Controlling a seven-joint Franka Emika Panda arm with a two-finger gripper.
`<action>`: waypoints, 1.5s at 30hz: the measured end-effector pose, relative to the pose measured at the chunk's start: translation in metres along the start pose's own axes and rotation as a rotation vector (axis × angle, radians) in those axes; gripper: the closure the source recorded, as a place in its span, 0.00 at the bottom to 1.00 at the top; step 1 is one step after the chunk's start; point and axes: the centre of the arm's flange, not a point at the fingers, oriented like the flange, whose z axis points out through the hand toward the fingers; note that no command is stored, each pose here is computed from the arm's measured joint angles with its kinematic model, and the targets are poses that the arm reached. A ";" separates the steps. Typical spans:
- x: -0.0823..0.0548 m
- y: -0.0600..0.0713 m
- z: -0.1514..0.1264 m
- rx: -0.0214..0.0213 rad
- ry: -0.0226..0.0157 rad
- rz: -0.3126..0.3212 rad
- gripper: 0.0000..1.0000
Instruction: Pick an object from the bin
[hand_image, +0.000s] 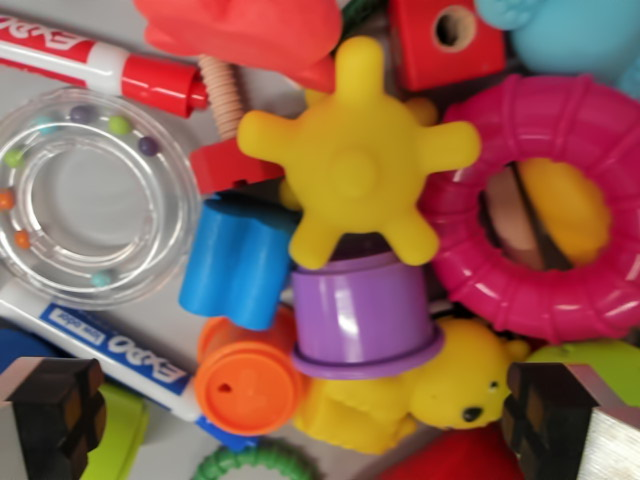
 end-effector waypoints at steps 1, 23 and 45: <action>-0.002 0.000 0.004 0.0005 -0.0001 0.003 0.00; -0.012 -0.003 0.075 0.0166 0.0024 0.014 0.00; -0.010 -0.007 0.077 0.0342 0.0098 0.014 1.00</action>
